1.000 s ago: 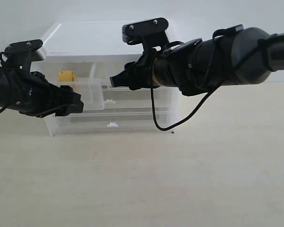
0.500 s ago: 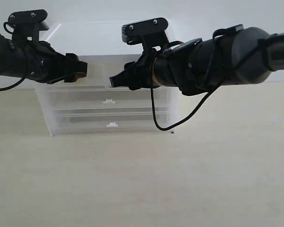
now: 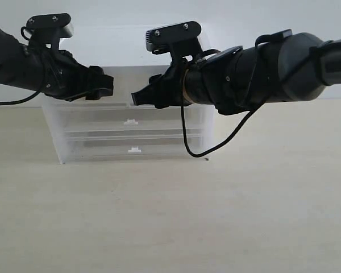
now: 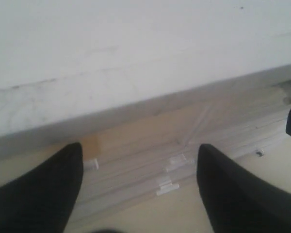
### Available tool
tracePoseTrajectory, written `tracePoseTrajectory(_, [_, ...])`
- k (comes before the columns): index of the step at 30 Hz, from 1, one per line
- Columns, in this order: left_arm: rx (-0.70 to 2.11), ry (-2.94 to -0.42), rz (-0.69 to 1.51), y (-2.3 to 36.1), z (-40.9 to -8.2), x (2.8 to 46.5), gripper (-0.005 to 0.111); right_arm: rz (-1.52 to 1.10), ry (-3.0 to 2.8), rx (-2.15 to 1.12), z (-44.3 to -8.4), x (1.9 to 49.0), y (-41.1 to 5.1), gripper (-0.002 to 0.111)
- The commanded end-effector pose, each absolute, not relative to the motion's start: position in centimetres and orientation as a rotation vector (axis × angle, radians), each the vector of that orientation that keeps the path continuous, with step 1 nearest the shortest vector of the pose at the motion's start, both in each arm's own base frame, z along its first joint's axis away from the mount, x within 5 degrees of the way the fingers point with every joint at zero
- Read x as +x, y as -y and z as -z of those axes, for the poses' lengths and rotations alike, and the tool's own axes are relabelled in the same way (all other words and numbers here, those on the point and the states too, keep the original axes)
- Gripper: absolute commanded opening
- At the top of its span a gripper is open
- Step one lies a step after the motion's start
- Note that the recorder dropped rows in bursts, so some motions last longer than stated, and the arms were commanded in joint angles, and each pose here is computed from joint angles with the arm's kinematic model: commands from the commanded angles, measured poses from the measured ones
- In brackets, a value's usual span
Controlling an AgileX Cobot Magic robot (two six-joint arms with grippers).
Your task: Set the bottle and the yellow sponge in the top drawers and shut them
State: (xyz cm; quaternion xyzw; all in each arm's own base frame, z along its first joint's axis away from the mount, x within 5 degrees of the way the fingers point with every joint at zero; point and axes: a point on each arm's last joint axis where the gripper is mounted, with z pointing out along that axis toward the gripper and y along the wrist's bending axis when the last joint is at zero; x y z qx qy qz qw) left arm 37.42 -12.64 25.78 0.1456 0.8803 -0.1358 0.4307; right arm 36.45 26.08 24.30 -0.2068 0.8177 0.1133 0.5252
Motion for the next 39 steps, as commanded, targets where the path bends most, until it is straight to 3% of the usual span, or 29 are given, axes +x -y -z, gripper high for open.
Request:
tracePoseTrajectory(1, [0.415, -2.171, 0.358, 12.5, -28.5, 36.1, 0.061, -0.299, -1.944, -0.583, -23.8, 37.0, -26.7, 0.049])
tracePoseTrajectory(7, [0.429, -2.219, 0.417, 12.3, -29.8, 34.0, 0.048, -0.351, -1.944, -0.618, -24.4, 36.0, -26.6, 0.049])
tracePoseTrajectory(16, [0.491, -2.324, 0.435, 11.2, -28.4, 29.4, 0.004, -0.320, -1.976, -0.598, -25.4, 32.0, -23.2, 0.045])
tracePoseTrajectory(23, [0.391, -2.238, 0.511, 9.8, -28.4, 24.1, 0.004, -0.373, -1.986, -0.570, -26.7, 27.6, -20.2, 0.000])
tracePoseTrajectory(33, [0.295, -1.910, 0.812, 8.6, -26.9, 15.1, 0.004, -0.422, -2.016, -0.502, -26.4, 21.8, -15.9, 0.000])
tracePoseTrajectory(39, [0.366, -1.865, 0.815, 8.0, -25.1, 12.2, 0.004, -0.452, -1.996, -0.472, -26.5, 18.9, -13.8, 0.000])
